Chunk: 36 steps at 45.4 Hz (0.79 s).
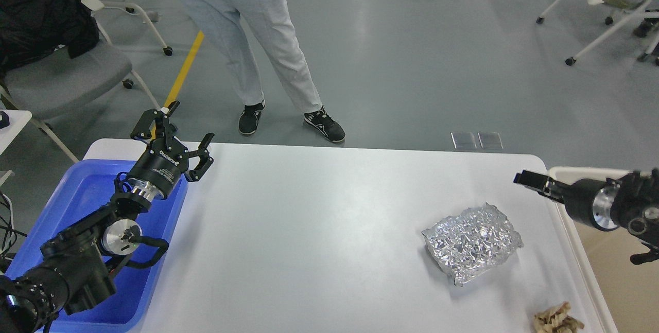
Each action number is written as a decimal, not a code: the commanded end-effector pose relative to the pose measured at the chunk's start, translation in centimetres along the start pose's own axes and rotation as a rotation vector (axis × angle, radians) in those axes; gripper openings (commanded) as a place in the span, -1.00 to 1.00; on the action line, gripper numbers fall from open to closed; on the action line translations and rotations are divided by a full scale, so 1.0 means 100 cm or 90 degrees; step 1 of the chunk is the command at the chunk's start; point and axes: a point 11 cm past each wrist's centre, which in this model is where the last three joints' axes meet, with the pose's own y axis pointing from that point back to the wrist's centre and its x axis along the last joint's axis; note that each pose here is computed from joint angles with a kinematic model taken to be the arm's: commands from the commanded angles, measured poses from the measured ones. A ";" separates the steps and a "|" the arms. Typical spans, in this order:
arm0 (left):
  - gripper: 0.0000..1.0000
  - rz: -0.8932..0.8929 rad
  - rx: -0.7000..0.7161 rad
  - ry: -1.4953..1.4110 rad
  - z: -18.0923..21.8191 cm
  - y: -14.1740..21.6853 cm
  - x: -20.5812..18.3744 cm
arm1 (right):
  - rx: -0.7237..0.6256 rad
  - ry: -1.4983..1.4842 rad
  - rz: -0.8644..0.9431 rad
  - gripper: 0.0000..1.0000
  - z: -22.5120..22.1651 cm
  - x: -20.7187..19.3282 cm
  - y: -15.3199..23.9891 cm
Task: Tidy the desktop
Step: 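Lower the right gripper down beside the foil ball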
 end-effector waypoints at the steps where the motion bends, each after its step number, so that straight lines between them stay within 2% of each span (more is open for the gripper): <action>1: 1.00 -0.001 0.000 0.000 0.000 0.000 0.000 | 0.005 0.091 0.030 1.00 0.004 -0.025 -0.021; 11: 1.00 0.000 0.000 0.001 0.000 0.000 0.000 | 0.015 0.105 0.005 1.00 0.005 -0.054 -0.030; 36: 1.00 0.000 0.000 0.001 0.000 0.000 0.000 | 0.002 0.239 0.014 1.00 0.030 -0.080 -0.047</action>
